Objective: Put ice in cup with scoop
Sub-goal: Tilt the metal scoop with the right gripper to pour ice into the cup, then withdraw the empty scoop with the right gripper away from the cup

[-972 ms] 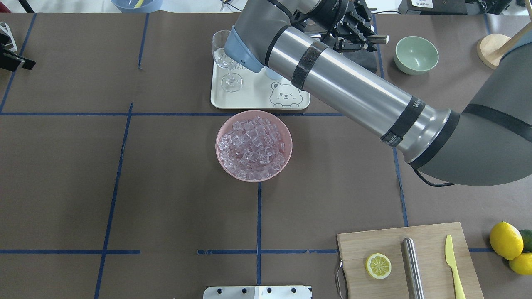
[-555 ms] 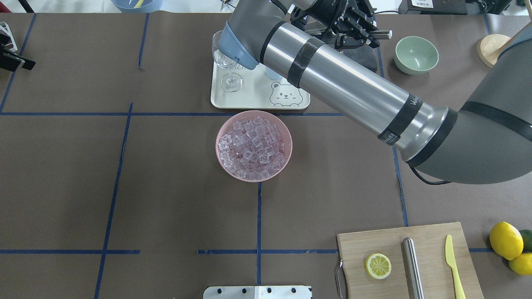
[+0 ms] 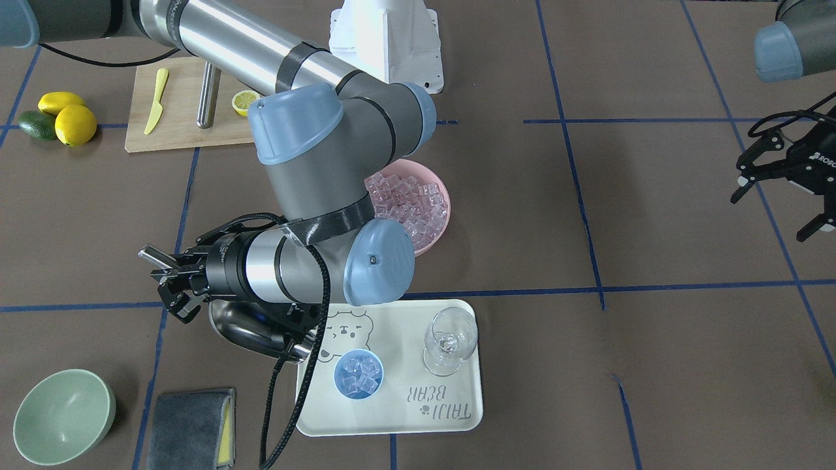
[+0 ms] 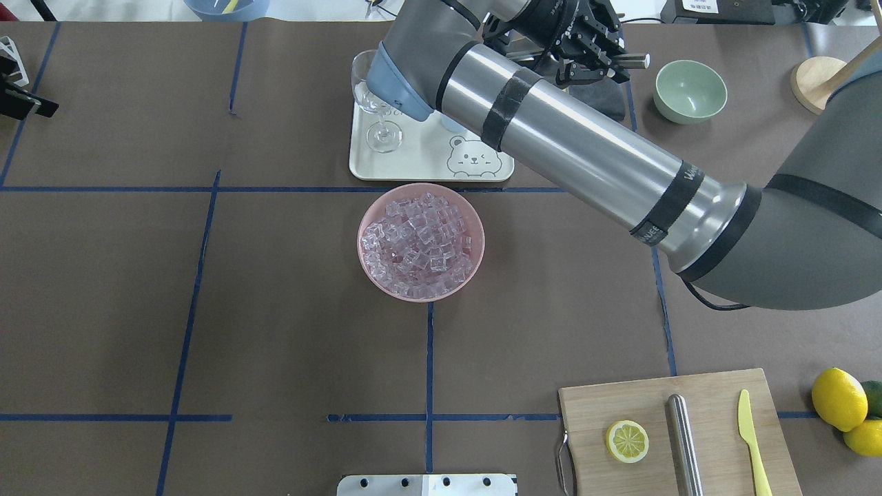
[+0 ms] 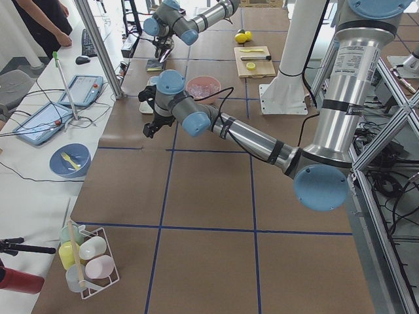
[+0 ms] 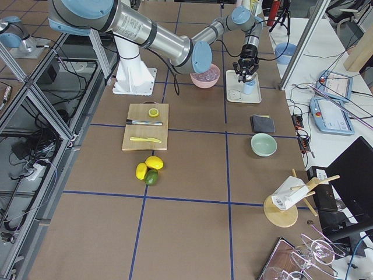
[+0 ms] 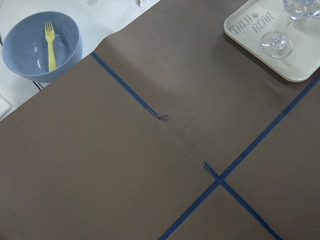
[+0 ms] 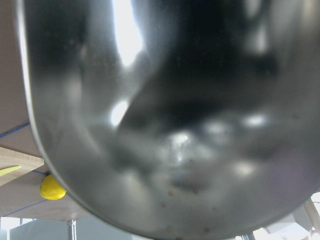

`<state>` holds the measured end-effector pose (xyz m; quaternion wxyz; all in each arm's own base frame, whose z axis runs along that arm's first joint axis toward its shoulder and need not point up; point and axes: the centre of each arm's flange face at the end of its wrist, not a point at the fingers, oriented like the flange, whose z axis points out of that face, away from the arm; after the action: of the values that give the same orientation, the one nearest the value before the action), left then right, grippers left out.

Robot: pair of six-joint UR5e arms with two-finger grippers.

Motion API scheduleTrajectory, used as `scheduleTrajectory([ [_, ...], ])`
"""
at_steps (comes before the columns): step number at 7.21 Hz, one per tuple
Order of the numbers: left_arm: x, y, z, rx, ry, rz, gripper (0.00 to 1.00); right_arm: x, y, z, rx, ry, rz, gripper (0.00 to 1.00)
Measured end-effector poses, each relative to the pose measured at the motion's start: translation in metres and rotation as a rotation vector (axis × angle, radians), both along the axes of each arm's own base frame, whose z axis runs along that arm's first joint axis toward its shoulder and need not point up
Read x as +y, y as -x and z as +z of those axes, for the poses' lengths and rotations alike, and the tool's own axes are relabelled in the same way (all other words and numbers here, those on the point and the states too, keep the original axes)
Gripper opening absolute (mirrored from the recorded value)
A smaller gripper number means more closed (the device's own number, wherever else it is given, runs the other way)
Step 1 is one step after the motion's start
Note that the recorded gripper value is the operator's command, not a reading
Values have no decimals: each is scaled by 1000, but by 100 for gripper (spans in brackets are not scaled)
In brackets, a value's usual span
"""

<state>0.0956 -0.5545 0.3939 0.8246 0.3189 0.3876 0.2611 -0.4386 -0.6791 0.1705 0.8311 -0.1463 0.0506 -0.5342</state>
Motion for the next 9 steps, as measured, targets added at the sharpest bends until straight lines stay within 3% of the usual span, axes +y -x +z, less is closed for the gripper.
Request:
scheduleTrajectory([
  [3,0,0,4,-3,9,-1,100,4,-32,30,-117,-45,62,0],
  [5,0,1,10,-8,27,-2,100,18,-102,65,-256,-38,166,0],
  [7,-2,1,17,-32,115,-6,100,58,-178,108,-375,-38,250,0],
  [9,-2,15,34,-66,247,-32,100,91,-217,153,-400,4,425,0],
])
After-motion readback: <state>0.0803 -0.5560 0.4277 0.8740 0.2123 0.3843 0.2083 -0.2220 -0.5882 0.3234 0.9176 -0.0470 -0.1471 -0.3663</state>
